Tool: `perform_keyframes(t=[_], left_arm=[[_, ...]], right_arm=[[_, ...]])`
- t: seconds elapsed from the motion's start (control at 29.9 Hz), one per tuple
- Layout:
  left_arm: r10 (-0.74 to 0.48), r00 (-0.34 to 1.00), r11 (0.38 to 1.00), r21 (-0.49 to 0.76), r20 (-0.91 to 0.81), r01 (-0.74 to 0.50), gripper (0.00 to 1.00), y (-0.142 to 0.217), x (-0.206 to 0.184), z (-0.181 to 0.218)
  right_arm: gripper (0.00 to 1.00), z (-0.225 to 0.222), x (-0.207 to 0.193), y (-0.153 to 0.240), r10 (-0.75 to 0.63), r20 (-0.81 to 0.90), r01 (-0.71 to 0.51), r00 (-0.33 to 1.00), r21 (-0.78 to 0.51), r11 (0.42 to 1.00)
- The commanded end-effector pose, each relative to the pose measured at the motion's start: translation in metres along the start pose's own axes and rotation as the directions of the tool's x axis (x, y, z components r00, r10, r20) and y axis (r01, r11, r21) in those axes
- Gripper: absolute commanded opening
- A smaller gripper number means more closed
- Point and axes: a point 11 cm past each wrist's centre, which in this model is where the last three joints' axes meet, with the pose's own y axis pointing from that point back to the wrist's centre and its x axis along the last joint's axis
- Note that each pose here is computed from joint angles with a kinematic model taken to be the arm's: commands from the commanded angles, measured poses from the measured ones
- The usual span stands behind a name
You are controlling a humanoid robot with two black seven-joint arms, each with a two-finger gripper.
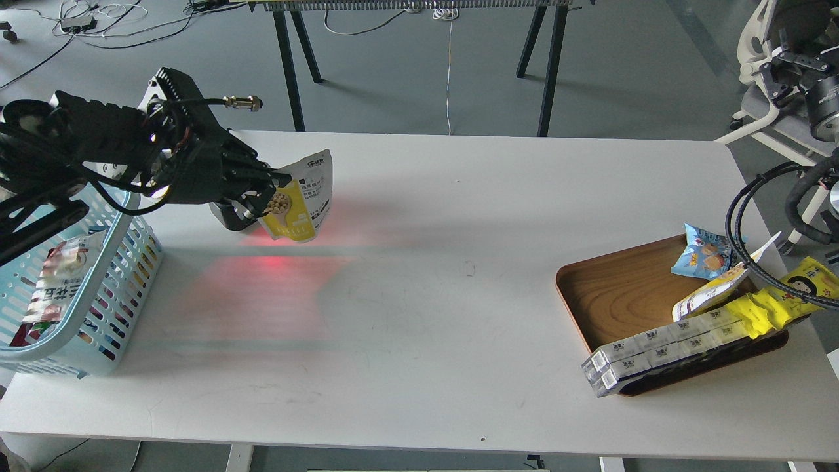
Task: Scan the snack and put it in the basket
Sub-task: 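Hold the packet's barcode over the scanner with the left gripper, then move the packet over the blue basket and release it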
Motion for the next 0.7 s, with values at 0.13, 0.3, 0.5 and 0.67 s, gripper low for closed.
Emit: perform_keyframes(t=[0.13,0.3,0.5,0.67], left_arm=[[0.019,0.999,0.999,0.028,0.037,-0.02,0.0,0.04,0.001,-0.004],[0.04,0.998,0.992,0.116,0.053,-0.046,0.0,0.088,-0.01,-0.03],[0.052,0.993,0.958,0.276,0.105,-0.079,0.0,0.153,-0.034,-0.06],[0.027,0.992,0.929,0.362,0.125,-0.071,0.0,0.192,-0.051,-0.071]], right_arm=[[1.0,-0.001,0.0,0.0,0.0,0.0,0.0,1.0,0.001,1.0],[1.0,-0.001,0.001,0.0,0.002,0.002,-0.002,1.0,0.009,1.0],[1.0,-0.001,0.002,0.002,0.005,0.0,-0.005,1.0,0.015,1.0],[1.0,-0.001,0.002,0.002,0.004,0.002,-0.004,1.0,0.016,1.0]])
